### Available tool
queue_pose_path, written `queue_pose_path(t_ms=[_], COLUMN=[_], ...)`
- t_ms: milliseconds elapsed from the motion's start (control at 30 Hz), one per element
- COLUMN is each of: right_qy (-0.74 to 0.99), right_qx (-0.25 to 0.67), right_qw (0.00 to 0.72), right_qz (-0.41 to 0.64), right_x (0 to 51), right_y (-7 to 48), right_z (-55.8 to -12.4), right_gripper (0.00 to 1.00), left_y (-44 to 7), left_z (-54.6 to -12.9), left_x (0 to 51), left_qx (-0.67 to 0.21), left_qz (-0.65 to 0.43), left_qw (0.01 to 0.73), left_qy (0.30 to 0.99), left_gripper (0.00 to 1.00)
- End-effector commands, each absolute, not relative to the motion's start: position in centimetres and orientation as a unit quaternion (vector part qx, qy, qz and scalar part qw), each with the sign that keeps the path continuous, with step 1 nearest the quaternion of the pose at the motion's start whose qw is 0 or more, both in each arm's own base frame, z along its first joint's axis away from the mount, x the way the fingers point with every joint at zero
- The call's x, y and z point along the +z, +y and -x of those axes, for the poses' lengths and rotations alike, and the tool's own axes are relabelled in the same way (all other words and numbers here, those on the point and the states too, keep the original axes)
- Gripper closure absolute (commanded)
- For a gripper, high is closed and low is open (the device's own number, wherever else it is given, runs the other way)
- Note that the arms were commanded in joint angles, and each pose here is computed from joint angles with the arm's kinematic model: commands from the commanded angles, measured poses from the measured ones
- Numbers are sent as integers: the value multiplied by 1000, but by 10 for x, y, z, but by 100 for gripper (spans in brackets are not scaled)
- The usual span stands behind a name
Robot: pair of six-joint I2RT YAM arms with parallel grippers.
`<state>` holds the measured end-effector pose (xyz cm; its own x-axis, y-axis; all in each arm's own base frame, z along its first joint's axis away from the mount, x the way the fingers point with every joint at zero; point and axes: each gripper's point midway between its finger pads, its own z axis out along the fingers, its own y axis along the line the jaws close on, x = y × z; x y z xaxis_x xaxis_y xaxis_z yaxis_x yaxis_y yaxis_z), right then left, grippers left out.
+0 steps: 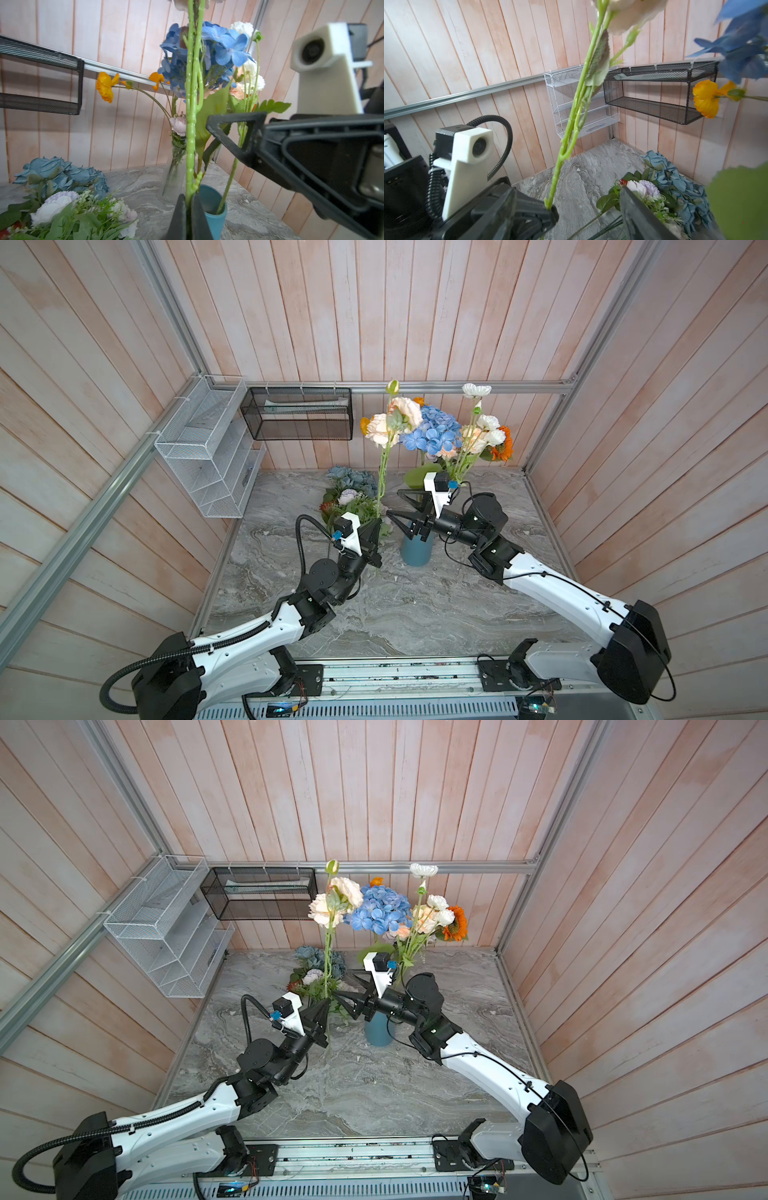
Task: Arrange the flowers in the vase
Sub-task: 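Take the peach rose stem with the right gripper while the left releases and withdraws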
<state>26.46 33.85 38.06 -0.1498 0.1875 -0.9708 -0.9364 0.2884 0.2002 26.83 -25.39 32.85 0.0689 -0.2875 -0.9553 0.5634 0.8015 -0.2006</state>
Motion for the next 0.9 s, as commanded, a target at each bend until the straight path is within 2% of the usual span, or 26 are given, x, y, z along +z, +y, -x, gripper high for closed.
queue_pose_path(t_ms=[0,167,267,400,467,600,767,867], right_qy=[541,544,549,548,548,547,547,546], right_qx=[531,546,552,557,558,561,562,562], right_qw=[557,538,528,523,522,519,516,516], right_qz=[341,341,340,340,341,341,344,345], right_x=[399,392,388,388,387,387,387,388], right_y=[346,350,353,354,355,356,357,356], right_z=[-253,-251,-250,-249,-249,-248,-247,-247], right_gripper=[25,32,41,67,76,82,99,100], left_y=[-263,-265,-265,-265,-265,-265,-265,-265], left_z=[-256,-256,-255,-255,-254,-254,-253,-253], left_x=[359,359,361,362,362,361,361,361], left_qx=[-294,-281,-281,-281,-283,-283,-284,-285], left_qz=[-143,-151,-154,-156,-156,-156,-157,-156], left_qw=[755,762,764,765,765,764,763,763], left_qy=[568,563,559,558,557,559,559,559], left_gripper=[100,100,100,100,100,100,100,100])
